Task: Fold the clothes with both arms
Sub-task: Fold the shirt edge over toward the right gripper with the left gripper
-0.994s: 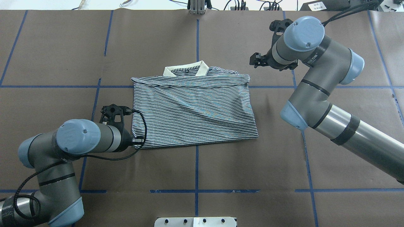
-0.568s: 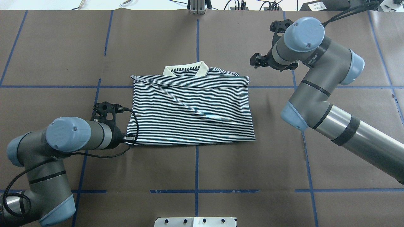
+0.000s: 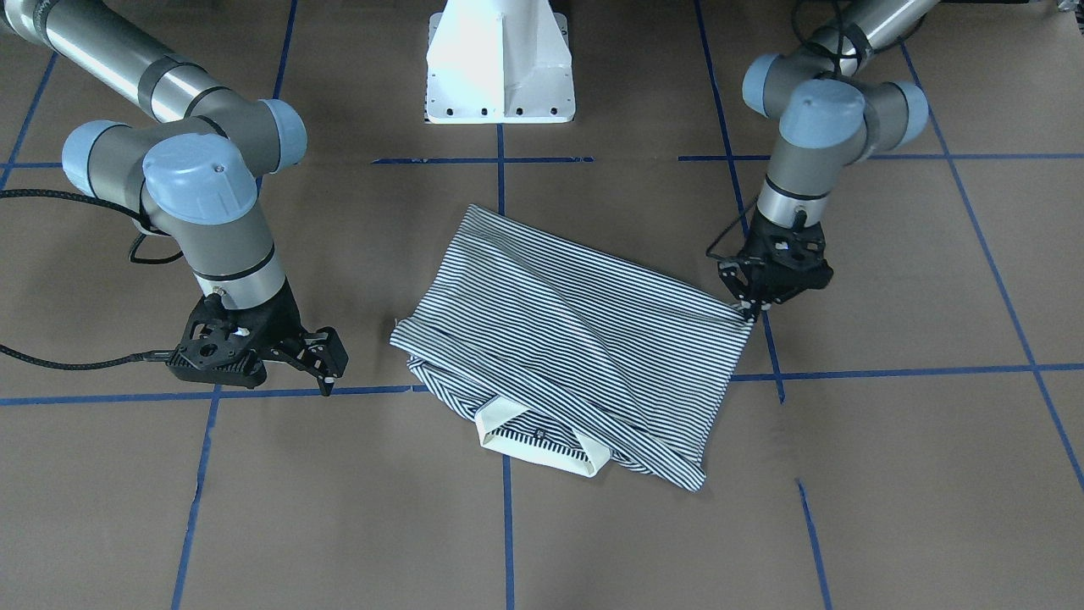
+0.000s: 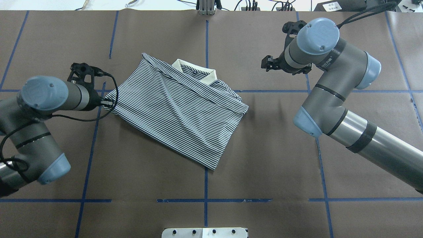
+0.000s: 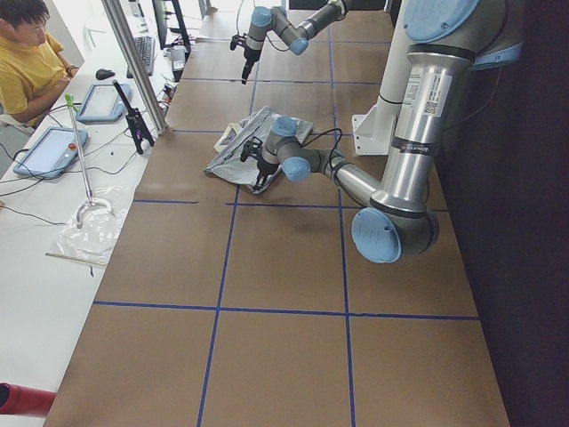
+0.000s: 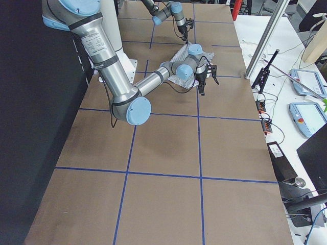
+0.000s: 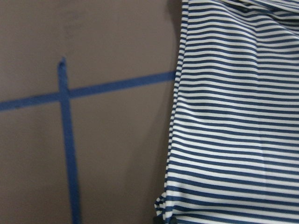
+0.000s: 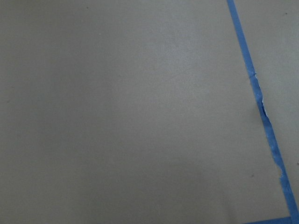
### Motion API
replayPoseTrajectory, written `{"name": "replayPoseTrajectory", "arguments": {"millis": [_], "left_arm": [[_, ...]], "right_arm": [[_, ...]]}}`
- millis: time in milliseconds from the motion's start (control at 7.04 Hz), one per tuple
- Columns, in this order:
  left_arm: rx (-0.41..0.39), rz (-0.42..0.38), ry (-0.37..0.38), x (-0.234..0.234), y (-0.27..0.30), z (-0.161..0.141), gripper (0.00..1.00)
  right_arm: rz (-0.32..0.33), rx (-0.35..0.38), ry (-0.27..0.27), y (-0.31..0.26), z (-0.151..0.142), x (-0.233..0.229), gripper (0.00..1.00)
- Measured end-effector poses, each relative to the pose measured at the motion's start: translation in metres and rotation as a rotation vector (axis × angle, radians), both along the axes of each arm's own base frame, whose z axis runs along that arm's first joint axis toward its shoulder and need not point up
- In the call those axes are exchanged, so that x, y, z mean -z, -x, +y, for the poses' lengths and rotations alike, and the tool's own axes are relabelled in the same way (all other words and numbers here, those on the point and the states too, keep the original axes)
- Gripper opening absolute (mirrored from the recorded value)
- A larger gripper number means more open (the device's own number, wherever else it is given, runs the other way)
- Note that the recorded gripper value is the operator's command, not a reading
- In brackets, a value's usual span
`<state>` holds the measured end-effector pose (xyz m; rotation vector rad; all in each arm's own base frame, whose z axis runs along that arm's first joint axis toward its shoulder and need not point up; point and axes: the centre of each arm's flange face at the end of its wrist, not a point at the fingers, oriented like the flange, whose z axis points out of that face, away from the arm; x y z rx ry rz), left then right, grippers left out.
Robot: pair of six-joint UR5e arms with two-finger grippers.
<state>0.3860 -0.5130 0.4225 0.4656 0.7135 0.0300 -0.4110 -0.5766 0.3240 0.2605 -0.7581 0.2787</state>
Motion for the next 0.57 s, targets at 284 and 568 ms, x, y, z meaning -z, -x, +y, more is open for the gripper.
{"name": "replayPoseTrajectory", "arguments": {"millis": [284,568], "left_arm": [[0.082,-0.042,-0.066,-0.003,0.008,-0.12,0.0],[0.157,-0.072,-0.116,-0.004,-0.011,-0.204,0.27]], "right_arm": [[-0.01,-0.012,0.007,0.002,0.001,0.004,1.0],[-0.032,-0.029,0.013,0.004,0.004,0.014,1.0]]}}
